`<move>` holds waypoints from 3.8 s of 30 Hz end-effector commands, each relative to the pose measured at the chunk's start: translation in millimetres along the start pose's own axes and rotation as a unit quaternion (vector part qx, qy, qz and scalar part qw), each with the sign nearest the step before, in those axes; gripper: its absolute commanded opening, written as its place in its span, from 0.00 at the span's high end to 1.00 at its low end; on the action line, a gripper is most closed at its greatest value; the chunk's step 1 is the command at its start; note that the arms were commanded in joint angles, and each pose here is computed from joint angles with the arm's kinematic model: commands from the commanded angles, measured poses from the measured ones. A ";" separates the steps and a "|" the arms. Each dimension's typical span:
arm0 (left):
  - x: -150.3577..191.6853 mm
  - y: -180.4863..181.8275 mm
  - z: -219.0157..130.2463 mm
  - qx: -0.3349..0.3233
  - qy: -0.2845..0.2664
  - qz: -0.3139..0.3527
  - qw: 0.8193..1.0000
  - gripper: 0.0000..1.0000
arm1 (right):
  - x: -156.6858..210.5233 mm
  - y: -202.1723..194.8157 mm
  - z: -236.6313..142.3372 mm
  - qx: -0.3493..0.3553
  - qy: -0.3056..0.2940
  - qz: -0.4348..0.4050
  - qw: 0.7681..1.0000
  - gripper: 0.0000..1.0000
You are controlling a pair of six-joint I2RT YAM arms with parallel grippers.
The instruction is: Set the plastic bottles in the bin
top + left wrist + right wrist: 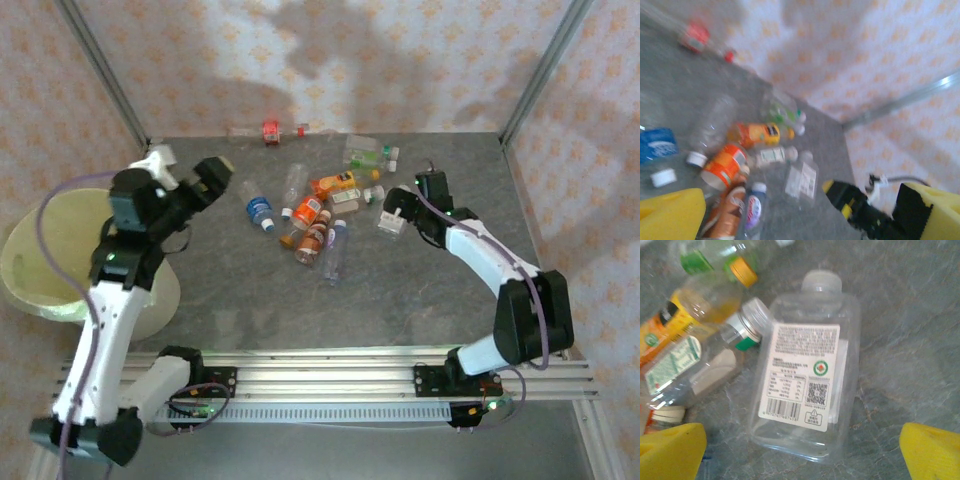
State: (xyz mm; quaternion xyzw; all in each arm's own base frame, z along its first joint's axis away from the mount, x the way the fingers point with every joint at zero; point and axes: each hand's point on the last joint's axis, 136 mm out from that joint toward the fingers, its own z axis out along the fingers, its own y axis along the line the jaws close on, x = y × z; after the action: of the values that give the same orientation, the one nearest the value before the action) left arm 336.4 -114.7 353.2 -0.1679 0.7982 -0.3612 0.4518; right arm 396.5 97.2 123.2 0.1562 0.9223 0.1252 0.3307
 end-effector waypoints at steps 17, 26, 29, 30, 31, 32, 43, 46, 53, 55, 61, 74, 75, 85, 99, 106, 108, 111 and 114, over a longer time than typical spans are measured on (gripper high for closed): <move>32.0 14.8 86.9 -0.119 -0.001 0.048 0.992 0.00 | 32.0 5.9 56.7 0.066 0.052 -0.038 0.996 0.01; 35.0 23.5 94.3 -0.141 0.007 0.046 0.989 0.00 | 29.4 3.0 69.4 0.067 0.023 0.002 0.998 0.01; 38.4 22.6 101.8 -0.137 0.015 0.041 0.990 0.00 | 28.2 5.0 74.8 0.053 0.007 0.000 0.999 0.02; 39.1 22.1 104.1 -0.135 0.017 0.039 0.990 0.00 | 29.1 5.7 77.3 0.049 0.004 -0.002 0.999 0.03; 39.7 21.0 106.4 -0.133 0.020 0.038 0.990 0.00 | 29.3 5.4 78.6 0.047 0.001 -0.005 0.999 0.04; 40.2 20.3 108.2 -0.132 0.022 0.037 0.990 0.00 | 29.6 4.8 80.0 0.048 0.000 -0.005 0.999 0.04; 43.8 9.2 117.5 -0.114 0.042 0.026 0.992 0.00 | 34.8 2.6 80.7 0.048 -0.011 -0.056 0.997 0.11; 45.3 5.9 119.0 -0.115 0.055 0.028 0.991 0.00 | 29.6 6.1 74.5 0.044 -0.020 -0.071 0.996 0.15; 53.3 -2.1 131.6 -0.101 0.076 0.028 0.992 0.00 | 31.4 11.0 58.5 0.015 -0.028 -0.053 0.998 0.22; 58.4 -5.6 138.2 -0.091 0.084 0.026 0.992 0.00 | 27.6 9.9 49.3 0.012 -0.042 -0.042 0.998 0.22; 79.6 -25.7 151.2 -0.065 0.126 0.050 0.989 0.00 | 9.7 13.7 13.5 -0.026 -0.112 0.002 0.993 0.26; 114.9 -76.9 171.8 0.053 0.199 0.051 0.977 0.00 | -25.0 82.9 -77.2 -0.211 -0.177 -0.048 0.960 0.30; 116.2 -81.1 173.1 0.062 0.201 0.047 0.976 0.00 | -24.3 89.7 -83.6 -0.228 -0.177 -0.055 0.956 0.30; 125.5 -102.8 180.1 0.102 0.215 0.045 0.970 0.00 | -14.9 133.3 -122.9 -0.346 -0.150 -0.095 0.921 0.31; 134.8 -95.3 196.3 0.078 0.210 0.012 0.974 0.10 | 1.7 172.6 -156.4 -0.430 -0.127 -0.152 0.881 0.30; 132.9 -103.7 188.4 0.116 0.208 0.000 0.971 0.37 | -1.9 176.1 -161.7 -0.435 -0.133 -0.157 0.877 0.29; 131.2 -102.1 184.7 0.116 0.203 0.002 0.972 0.41 | 0.5 178.9 -163.2 -0.442 -0.128 -0.166 0.872 0.28; 121.7 -106.9 182.9 0.138 0.182 -0.022 0.973 0.45 | 3.0 181.8 -164.3 -0.448 -0.120 -0.177 0.868 0.26; 120.4 -110.0 182.4 0.147 0.180 -0.029 0.972 0.46 | 1.5 183.3 -164.7 -0.447 -0.121 -0.182 0.867 0.23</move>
State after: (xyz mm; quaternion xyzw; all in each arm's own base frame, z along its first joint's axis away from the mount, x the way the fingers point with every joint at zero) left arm 419.7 -337.5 270.1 -0.0502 0.8293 -0.4750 0.2900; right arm 330.2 234.5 266.3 -0.1159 0.7750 0.4243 0.4537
